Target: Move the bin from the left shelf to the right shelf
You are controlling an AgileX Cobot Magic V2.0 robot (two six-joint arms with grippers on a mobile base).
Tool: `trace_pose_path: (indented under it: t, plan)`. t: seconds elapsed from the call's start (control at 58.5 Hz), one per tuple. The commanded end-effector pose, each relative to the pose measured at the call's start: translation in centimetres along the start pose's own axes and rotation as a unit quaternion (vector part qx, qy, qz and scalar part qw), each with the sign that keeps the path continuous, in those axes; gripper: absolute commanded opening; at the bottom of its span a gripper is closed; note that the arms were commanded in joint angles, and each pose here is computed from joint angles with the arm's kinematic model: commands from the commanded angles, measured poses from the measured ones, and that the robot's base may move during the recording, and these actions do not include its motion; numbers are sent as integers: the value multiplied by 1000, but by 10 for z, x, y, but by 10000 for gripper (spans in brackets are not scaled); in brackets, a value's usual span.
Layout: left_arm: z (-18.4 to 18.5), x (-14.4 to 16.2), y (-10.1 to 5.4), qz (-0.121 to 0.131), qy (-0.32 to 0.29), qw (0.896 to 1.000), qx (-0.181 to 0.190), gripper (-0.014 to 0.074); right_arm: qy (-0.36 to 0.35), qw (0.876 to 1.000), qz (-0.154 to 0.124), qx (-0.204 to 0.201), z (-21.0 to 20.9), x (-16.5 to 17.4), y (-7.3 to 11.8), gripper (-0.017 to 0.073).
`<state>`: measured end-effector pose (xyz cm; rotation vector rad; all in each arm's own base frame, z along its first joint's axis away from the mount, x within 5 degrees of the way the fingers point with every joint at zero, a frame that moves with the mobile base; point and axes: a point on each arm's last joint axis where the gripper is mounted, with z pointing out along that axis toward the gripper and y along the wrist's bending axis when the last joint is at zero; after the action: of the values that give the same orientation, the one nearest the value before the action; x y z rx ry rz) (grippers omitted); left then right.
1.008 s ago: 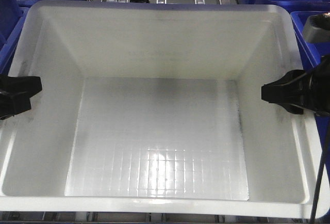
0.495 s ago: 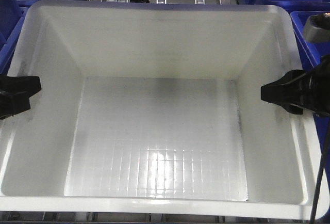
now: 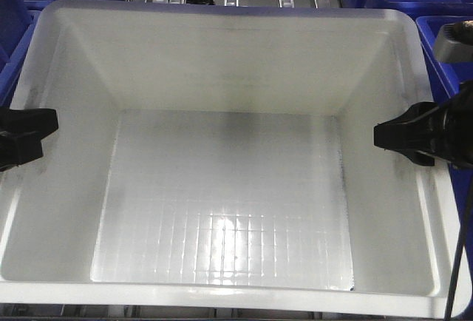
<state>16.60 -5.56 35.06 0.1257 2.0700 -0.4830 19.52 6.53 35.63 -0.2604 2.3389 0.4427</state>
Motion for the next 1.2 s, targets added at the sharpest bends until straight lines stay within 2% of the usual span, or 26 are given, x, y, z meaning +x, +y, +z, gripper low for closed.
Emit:
trace_pose_path:
  t: [0.0, 1.179]
  plan:
    - [-14, -23, -9, -12, -86, 996, 23, -6, -91, 995, 3, -29, -19, -19, 10, -4]
    - [-14, -23, -9, -12, -86, 996, 23, -6, -89, 996, 3, -30, -19, -19, 11, -4]
